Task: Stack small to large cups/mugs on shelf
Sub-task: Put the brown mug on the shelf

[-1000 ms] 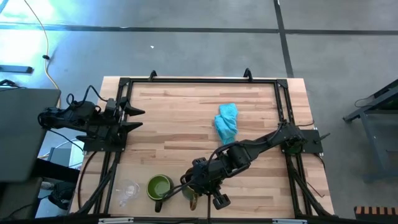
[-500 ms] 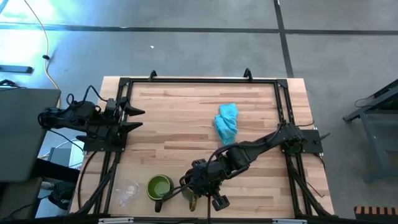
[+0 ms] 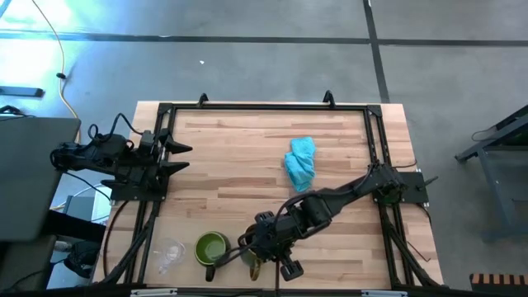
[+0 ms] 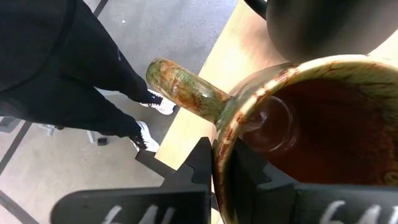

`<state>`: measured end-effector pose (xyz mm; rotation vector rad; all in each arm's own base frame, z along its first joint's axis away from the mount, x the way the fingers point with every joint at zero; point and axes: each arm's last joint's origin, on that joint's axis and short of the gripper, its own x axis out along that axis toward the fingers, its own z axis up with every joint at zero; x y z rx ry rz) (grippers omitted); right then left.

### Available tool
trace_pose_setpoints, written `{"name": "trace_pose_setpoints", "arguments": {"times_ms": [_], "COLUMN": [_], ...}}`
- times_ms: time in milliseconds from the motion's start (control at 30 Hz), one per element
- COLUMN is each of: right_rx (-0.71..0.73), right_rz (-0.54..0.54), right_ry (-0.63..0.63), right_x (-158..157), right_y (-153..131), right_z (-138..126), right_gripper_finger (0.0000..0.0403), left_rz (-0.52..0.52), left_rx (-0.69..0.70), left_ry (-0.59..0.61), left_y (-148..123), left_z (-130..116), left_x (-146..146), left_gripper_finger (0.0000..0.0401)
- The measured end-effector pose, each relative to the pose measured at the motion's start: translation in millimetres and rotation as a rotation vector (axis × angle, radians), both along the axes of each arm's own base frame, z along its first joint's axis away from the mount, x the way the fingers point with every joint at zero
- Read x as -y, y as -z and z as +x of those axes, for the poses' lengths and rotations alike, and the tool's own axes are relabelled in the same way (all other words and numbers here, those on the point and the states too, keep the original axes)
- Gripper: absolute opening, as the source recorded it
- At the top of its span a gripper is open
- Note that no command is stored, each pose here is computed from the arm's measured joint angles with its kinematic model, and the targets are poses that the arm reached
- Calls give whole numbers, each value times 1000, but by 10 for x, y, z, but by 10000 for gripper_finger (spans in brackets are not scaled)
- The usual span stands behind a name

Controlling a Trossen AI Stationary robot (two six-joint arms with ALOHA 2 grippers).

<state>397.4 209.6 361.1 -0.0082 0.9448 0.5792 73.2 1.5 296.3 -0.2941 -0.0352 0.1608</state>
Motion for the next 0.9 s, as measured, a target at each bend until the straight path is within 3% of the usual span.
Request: {"name": "trace_pose_setpoints", "arguments": {"times_ms": [500,733,900], "right_rx": [2,-3,-3], "right_rz": [1,11,11], "right_ry": [-6,-1,-1], "right_x": [-34,-40,-40], "right_y": [14,24,24], "right_z": [1,10,10], "right_gripper_finger": [5,35,31], "left_rz": [0,0,0], "left_rx": [0,0,0], "left_ry": [4,15,15], "left_y": [0,0,0], "left_z": [1,1,1], "left_x": [1,4,4], "left_gripper_finger": [262,262,262]}}
